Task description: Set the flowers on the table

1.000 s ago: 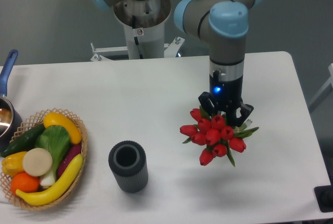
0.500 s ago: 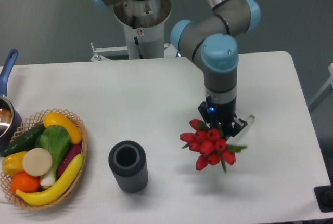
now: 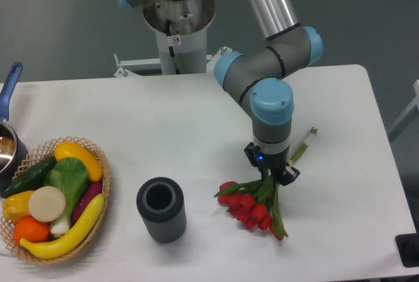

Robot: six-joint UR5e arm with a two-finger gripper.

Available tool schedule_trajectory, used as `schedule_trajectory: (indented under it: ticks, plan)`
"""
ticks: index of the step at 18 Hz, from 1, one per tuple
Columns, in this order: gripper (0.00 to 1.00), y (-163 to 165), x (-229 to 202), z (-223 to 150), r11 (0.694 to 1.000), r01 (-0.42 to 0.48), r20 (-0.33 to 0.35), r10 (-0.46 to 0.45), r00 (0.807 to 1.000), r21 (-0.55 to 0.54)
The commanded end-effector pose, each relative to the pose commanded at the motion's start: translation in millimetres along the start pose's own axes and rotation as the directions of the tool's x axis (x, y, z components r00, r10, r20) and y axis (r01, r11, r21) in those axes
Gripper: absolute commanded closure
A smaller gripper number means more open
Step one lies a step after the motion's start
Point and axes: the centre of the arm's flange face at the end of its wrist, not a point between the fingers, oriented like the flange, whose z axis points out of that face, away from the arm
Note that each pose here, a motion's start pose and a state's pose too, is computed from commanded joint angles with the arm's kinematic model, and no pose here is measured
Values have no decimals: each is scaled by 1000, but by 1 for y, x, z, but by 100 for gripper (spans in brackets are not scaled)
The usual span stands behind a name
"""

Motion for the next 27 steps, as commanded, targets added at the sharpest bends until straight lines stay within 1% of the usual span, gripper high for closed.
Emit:
schedule_trajectory:
  ticks: [1, 2, 3, 4, 5, 6, 7, 9, 12, 14, 15, 16, 17, 19, 21, 25, 27]
  plan:
    - [57, 0, 2, -1, 1000, 0, -2, 0, 1000, 1]
    - [46, 2, 4, -2, 1000, 1, -3, -1, 1000, 5]
    - [33, 4, 2, -12, 1000, 6, 12, -6, 1000, 11]
    - [4, 4, -5, -29, 999, 11, 38, -12, 999, 34]
    - [0, 4, -8, -47, 999, 11, 68, -13, 998, 43]
    - [0, 3, -11, -62, 999, 10, 91, -15, 996, 51]
    - [0, 6, -18, -73, 999, 18, 96, -22, 995, 50]
    - [0, 16, -36, -94, 999, 38, 71, -40, 997, 38]
    - [0, 18, -55, -135, 999, 45, 6, -46, 999, 14]
    - [0, 28, -67, -153, 999, 53, -24, -52, 998, 7]
    - [0, 37, -72, -160, 1000, 20, -30, -20, 999, 7]
    - [0, 51, -73, -176, 1000, -23, -26, 23, 999, 7]
    - [0, 69, -74, -188, 997, -70, -35, 71, 997, 13]
    - [0, 103, -76, -198, 987, -161, -65, 162, 985, 19]
    - [0, 126, -76, -206, 977, -213, -59, 214, 975, 20]
    - [0, 156, -81, -206, 977, -208, -58, 211, 976, 49]
    - [0, 187, -80, -194, 967, -245, -74, 249, 966, 62]
